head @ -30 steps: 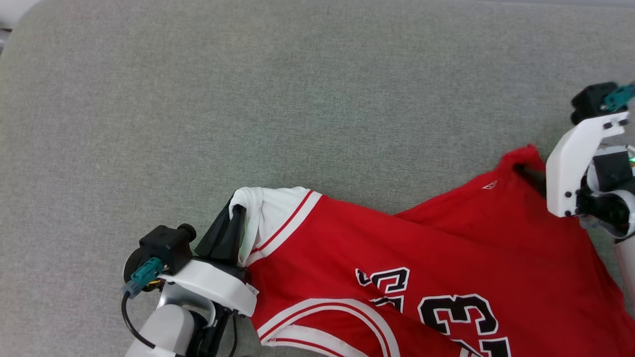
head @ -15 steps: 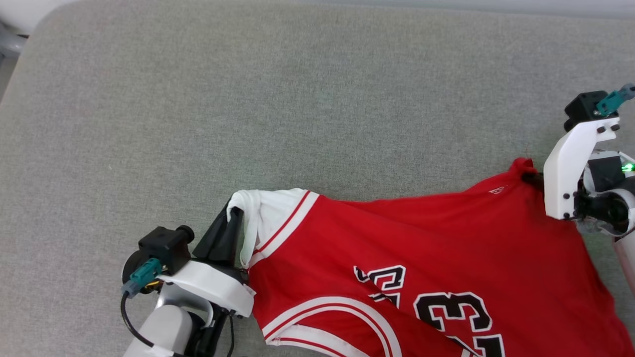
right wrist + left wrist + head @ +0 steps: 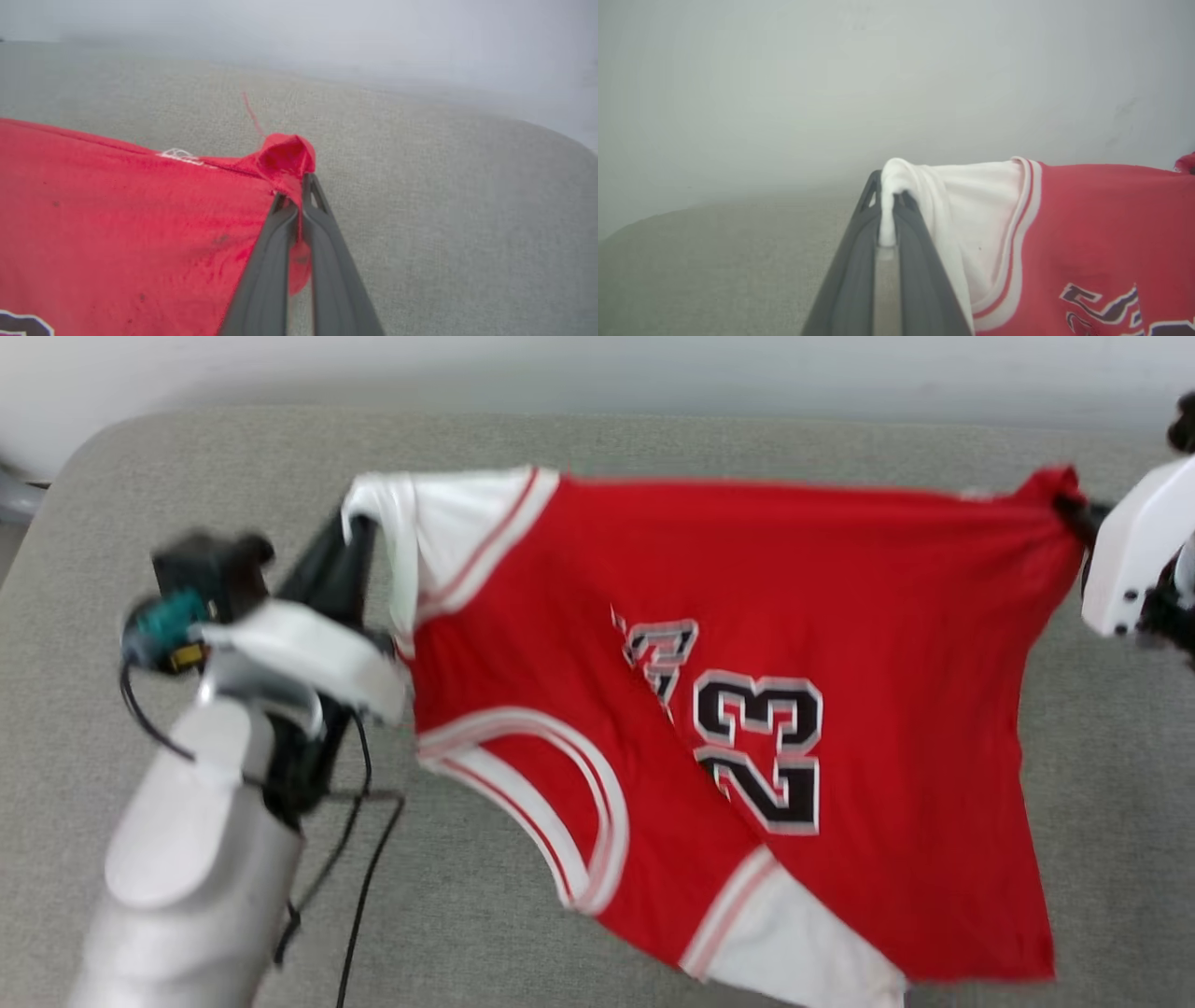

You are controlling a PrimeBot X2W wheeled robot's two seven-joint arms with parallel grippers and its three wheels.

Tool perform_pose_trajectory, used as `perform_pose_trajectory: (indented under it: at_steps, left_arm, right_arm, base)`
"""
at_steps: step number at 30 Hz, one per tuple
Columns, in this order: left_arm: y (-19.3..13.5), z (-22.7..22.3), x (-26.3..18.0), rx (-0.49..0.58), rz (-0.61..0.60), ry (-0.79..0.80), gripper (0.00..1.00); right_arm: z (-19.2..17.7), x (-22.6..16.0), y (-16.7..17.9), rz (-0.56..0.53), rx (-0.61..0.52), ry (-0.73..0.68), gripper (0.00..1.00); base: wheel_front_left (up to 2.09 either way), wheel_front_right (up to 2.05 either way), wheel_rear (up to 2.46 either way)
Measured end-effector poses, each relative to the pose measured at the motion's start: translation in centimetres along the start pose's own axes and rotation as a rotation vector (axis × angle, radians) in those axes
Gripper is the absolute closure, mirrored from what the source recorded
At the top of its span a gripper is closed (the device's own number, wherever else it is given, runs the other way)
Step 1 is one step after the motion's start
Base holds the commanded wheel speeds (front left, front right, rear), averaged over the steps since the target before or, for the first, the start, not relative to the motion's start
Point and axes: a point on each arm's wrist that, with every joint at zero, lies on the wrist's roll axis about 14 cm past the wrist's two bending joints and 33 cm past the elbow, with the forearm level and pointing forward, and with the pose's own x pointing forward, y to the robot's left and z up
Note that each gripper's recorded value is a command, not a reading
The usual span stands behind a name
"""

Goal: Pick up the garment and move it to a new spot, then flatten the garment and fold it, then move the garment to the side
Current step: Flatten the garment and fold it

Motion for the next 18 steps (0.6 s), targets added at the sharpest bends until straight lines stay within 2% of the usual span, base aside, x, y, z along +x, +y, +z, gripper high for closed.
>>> perform_pose_trajectory:
  at_steps: [4,11,18]
  left_arm:
    - [-0.2,4.0,3.9,0.03,-0.024,-0.065,1.0]
    - [0.6,10.6,9.5,0.08,0.002,-0.173,1.0]
    - [0.9,16.1,13.2,0.125,0.021,-0.303,1.0]
  right_arm:
    - [4.2,-0.6,-1.2,-0.052,-0.016,-0.14,1.0]
    - [12.6,-2.3,-2.9,-0.14,-0.067,-0.395,1.0]
    - [19.4,-4.1,-4.2,-0.203,-0.09,-0.599,1.0]
  base:
    - [0.0,0.0,0.0]
    - [0.0,0.0,0.0]
    - [0.0,0.0,0.0]
